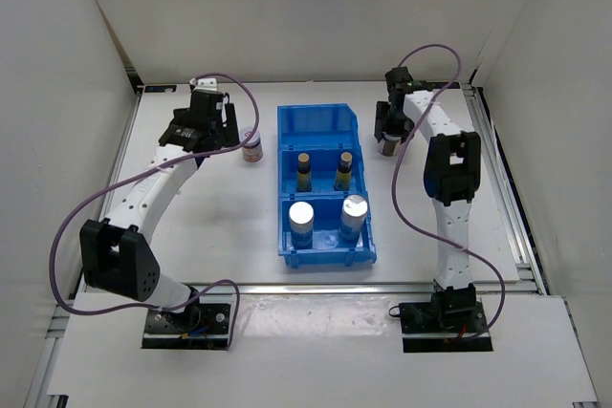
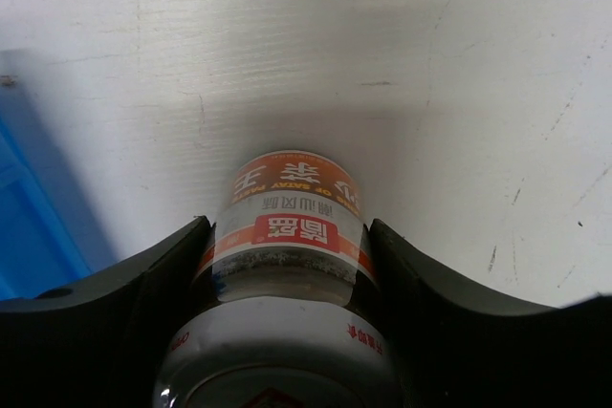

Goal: Organize the condiment bottles

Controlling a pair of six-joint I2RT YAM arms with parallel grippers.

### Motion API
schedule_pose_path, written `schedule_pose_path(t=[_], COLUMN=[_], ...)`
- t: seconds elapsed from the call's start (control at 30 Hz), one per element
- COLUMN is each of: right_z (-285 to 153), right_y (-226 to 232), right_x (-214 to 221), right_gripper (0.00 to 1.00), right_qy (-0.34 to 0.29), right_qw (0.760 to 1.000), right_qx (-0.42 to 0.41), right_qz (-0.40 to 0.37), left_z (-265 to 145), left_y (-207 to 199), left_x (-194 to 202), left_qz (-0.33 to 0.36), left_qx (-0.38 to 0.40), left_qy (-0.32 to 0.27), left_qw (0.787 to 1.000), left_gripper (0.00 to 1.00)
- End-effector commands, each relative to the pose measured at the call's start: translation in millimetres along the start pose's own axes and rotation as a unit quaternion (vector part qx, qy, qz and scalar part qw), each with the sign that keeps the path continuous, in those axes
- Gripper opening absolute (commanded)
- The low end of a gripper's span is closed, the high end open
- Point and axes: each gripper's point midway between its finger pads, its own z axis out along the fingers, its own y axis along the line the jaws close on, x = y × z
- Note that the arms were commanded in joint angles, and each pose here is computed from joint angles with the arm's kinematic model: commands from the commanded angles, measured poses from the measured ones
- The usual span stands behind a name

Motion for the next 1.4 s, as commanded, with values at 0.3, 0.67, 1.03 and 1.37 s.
schedule_pose_path(t=[0.3, 0.67, 1.03, 1.37], right_z=[-136.7, -125.3, -49.0, -62.1], right_y=[35.6, 134.1, 148.4, 141.5], right_x=[-39.0, -33.9, -21.8, -32.7], right_gripper=[0.00, 0.00, 0.22, 1.00], right_qy=[-0.131, -0.130, -0.082, -0.108], right_qw=[0.988, 0.969, 0.974, 0.976], right_qx=[-0.051, -0.143, -0.132, -0.113], right_qz=[-0.055, -0.153, -0.166, -0.152], left_z=[-1.3, 42.9, 74.4, 83.8], left_y=[-2.4, -19.3, -45.2, -63.8], left_x=[-23.8, -16.1, -0.8, 3.9], left_qz=[-0.038, -0.057, -0.052, -0.031], left_qx=[0.016, 0.007, 0.039, 0.056], left_qy=[-0.023, 0.019, 0.061, 0.061], left_qw=[0.999, 0.998, 0.996, 0.996], left_gripper=[1.00, 1.00, 1.00, 1.00])
